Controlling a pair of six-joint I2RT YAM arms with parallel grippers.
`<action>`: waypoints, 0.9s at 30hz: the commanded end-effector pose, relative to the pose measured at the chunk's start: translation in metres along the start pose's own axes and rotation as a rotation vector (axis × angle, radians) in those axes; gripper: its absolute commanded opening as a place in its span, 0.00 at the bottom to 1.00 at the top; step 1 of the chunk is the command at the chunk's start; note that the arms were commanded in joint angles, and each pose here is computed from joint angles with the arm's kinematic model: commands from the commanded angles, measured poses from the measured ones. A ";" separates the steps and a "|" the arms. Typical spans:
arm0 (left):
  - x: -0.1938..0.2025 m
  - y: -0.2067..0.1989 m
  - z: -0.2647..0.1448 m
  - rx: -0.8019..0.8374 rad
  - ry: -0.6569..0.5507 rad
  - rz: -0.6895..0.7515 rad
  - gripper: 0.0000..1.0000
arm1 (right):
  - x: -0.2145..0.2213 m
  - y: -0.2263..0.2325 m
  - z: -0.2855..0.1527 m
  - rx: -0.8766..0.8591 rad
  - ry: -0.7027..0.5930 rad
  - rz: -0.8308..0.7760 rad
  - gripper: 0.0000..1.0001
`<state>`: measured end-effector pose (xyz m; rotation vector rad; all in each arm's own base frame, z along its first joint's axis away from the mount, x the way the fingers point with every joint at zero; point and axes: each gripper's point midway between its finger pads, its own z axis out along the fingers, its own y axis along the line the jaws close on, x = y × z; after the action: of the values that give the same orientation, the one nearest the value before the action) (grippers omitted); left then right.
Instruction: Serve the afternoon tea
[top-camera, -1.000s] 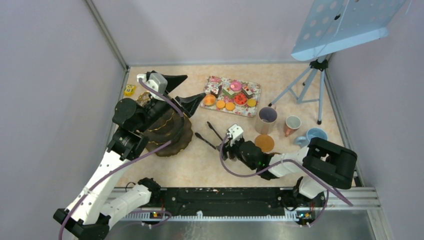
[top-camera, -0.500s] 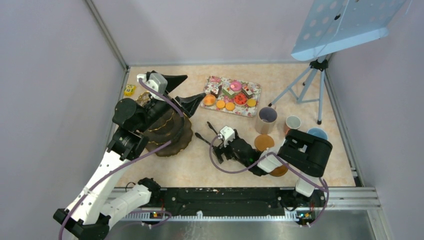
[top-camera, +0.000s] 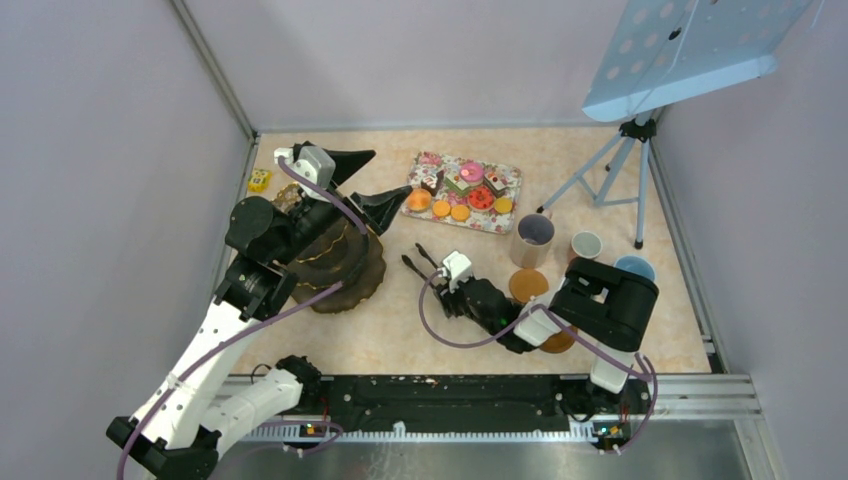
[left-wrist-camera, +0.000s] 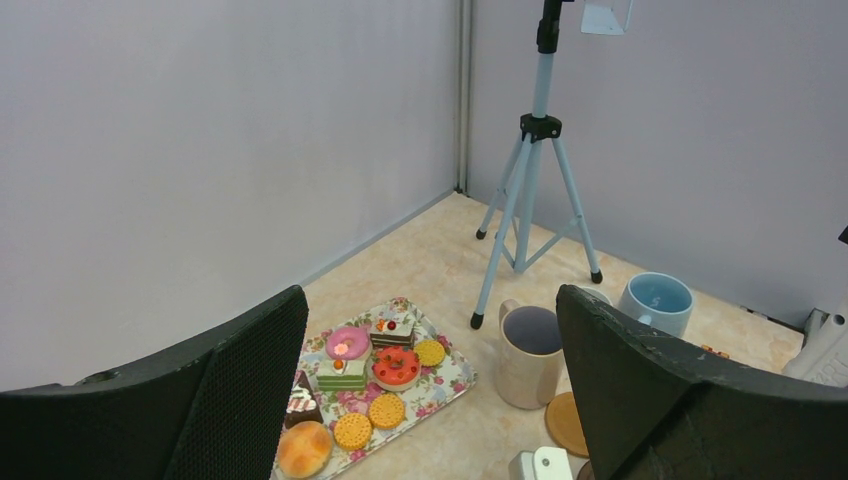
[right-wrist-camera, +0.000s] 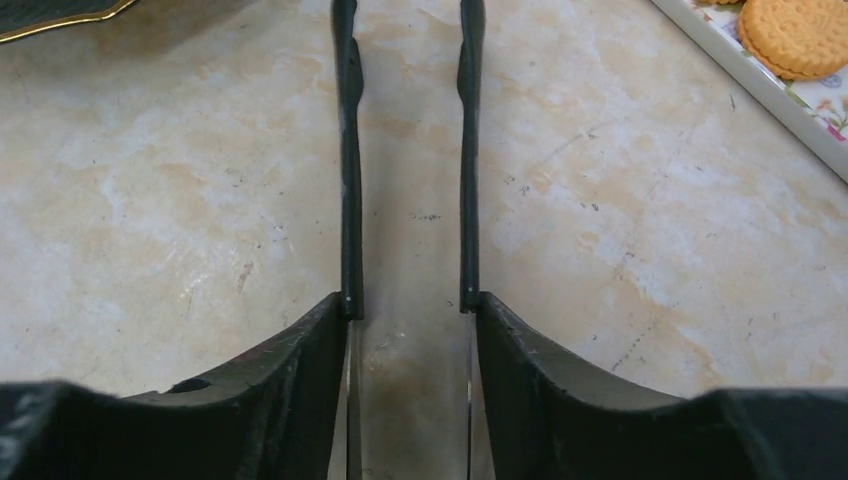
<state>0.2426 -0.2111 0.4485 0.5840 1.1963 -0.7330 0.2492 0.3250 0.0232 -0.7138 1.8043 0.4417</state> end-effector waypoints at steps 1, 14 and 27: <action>-0.009 -0.001 0.000 0.002 -0.043 0.013 0.99 | -0.019 -0.004 -0.002 0.022 -0.034 0.046 0.46; -0.010 0.000 0.000 -0.003 -0.044 0.014 0.99 | -0.074 -0.006 -0.047 0.048 0.101 0.255 0.45; -0.012 -0.004 -0.002 0.011 -0.051 0.007 0.99 | -0.150 -0.035 -0.056 0.080 0.185 0.432 0.45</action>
<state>0.2435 -0.2111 0.4469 0.5820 1.2009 -0.7319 0.2516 0.3027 0.1603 -0.3884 2.0925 0.5347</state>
